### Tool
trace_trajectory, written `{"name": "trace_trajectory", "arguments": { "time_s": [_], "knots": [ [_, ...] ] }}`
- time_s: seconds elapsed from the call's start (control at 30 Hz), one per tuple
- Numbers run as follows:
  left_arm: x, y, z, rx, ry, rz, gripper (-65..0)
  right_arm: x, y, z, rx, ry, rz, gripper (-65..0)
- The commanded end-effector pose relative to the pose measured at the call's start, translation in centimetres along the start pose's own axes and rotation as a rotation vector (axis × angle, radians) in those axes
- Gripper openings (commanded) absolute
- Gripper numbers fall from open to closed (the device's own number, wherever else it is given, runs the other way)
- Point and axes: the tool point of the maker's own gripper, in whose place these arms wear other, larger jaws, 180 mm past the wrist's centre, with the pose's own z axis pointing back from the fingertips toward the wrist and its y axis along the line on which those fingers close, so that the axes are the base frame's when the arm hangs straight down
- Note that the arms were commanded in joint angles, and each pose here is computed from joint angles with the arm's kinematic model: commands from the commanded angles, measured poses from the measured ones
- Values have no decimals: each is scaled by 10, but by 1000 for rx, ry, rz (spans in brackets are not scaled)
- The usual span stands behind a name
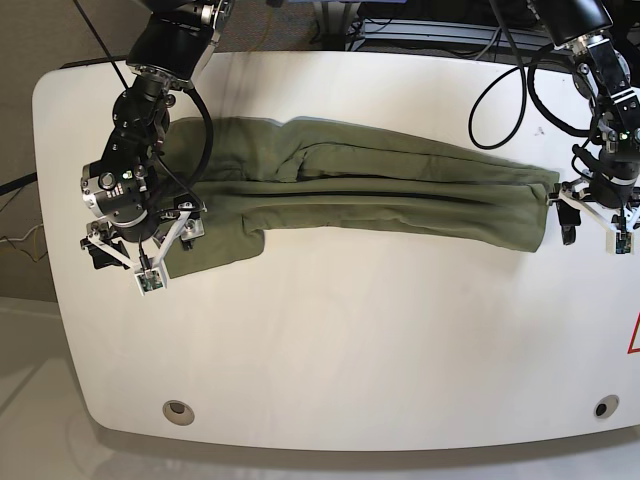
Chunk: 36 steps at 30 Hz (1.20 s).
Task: Fold the T-shirt properly
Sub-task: 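Grasp the olive shirt end with the right gripper and lift it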
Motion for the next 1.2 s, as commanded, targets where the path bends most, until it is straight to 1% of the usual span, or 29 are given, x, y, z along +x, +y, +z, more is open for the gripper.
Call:
{"name": "trace_trajectory", "arguments": {
  "time_s": [0.0,0.2,0.4,0.47,0.73,1.07,1.17],
  "knots": [
    [14,9,5,16,-47,-15,-194,0,2,-25,57,-1,45,-77],
    [17,11,5,20,-54,-20,-193,-6,9,-43,104,38,60,-77],
    [18,11,5,19,-56,-22,-195,-3,16,-56,154,56,60,-78],
    [19,11,5,24,-62,-15,-193,-11,28,-66,205,90,51,-81],
    [19,12,6,24,-62,-13,-194,-11,44,-76,283,90,15,-81],
    [18,9,5,20,-63,-16,-188,-11,50,-77,293,93,29,-80],
    [11,4,1,8,-39,-3,-191,-11,47,-76,278,92,23,-78]
  ]
}}
